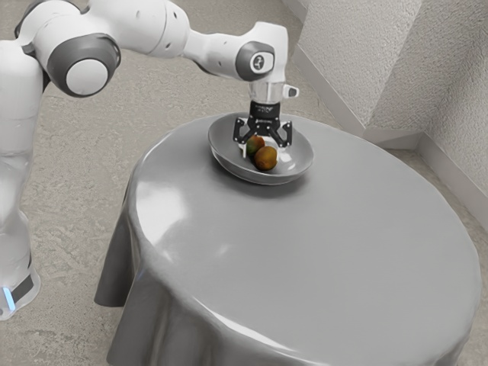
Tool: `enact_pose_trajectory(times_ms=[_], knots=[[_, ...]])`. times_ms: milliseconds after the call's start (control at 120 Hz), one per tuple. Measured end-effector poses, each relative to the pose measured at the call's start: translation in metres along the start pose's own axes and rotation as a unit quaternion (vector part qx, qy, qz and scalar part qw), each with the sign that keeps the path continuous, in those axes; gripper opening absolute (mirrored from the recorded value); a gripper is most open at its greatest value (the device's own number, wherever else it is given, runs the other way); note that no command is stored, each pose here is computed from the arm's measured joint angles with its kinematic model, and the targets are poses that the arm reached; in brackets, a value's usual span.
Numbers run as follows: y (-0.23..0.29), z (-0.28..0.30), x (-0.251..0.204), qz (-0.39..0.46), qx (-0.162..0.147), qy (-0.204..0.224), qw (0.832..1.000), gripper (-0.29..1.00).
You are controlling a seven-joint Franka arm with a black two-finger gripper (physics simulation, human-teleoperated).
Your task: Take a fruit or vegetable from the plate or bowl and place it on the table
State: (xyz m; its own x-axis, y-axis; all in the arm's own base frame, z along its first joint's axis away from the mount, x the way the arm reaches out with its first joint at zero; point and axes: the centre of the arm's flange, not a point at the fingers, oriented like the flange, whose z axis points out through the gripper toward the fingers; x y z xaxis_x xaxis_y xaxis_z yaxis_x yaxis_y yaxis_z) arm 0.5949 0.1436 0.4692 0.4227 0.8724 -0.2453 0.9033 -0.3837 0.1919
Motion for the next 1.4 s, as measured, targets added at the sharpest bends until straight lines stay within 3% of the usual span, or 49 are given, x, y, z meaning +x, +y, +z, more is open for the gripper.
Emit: enact_pose_trajectory(times_ms=[800, 1183, 1400], knots=[[-0.056, -0.041, 0.053, -0.073, -0.025, 0.027, 0.997, 0.66], [-0.030, -0.035, 0.073, -0.063, -0.021, 0.052, 0.996, 0.66], [-0.008, -0.015, 0.067, -0.042, -0.016, 0.046, 0.998, 0.66]])
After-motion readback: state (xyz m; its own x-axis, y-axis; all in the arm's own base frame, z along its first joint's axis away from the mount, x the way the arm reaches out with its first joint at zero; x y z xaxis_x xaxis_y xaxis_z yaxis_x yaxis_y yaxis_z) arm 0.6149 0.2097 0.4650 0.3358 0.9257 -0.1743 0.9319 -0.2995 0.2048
